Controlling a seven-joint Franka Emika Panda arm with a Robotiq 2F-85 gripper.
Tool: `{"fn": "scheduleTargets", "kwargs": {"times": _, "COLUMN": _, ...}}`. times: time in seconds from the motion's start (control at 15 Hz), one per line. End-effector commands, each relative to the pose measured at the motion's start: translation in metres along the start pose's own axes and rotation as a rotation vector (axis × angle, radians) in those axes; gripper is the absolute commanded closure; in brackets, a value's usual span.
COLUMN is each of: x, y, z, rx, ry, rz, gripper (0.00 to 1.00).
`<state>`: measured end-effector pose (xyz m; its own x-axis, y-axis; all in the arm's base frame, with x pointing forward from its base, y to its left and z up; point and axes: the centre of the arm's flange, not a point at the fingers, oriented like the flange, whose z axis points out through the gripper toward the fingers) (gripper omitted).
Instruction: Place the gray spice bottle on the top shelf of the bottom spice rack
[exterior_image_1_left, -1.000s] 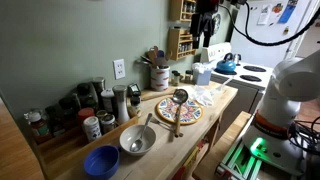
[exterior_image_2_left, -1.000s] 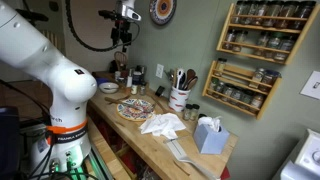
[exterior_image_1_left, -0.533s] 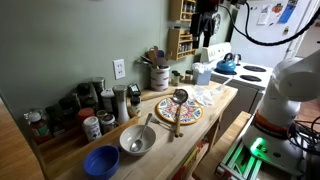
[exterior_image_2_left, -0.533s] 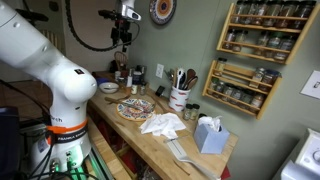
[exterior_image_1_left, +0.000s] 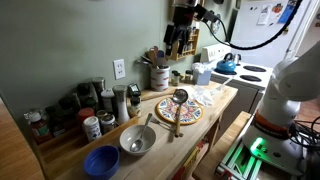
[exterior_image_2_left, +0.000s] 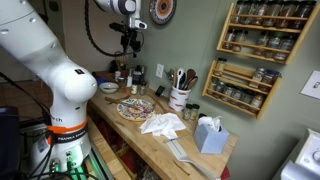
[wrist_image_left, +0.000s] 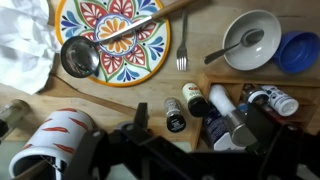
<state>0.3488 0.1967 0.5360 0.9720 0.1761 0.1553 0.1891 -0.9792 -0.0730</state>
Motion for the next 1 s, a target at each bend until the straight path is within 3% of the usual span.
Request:
{"fn": "scheduleTargets", "kwargs": {"times": 0.0, "x": 0.035, "y": -0.009, "z": 0.050, "rx": -0.033, "ry": 0.022, "rz": -0.012, "gripper": 0.00}}
{"fn": "scheduleTargets", "kwargs": {"times": 0.53, "x": 0.066, "y": -0.008, "z": 0.122, "rx": -0.050, "ry": 0.079, "rz": 0.002, "gripper": 0.00}}
{"fn": "scheduleTargets", "kwargs": {"times": 0.93, "x": 0.074, "y": -0.005, "z": 0.132, "rx": -0.047, "ry": 0.090, "rz": -0.018, "gripper": 0.00}}
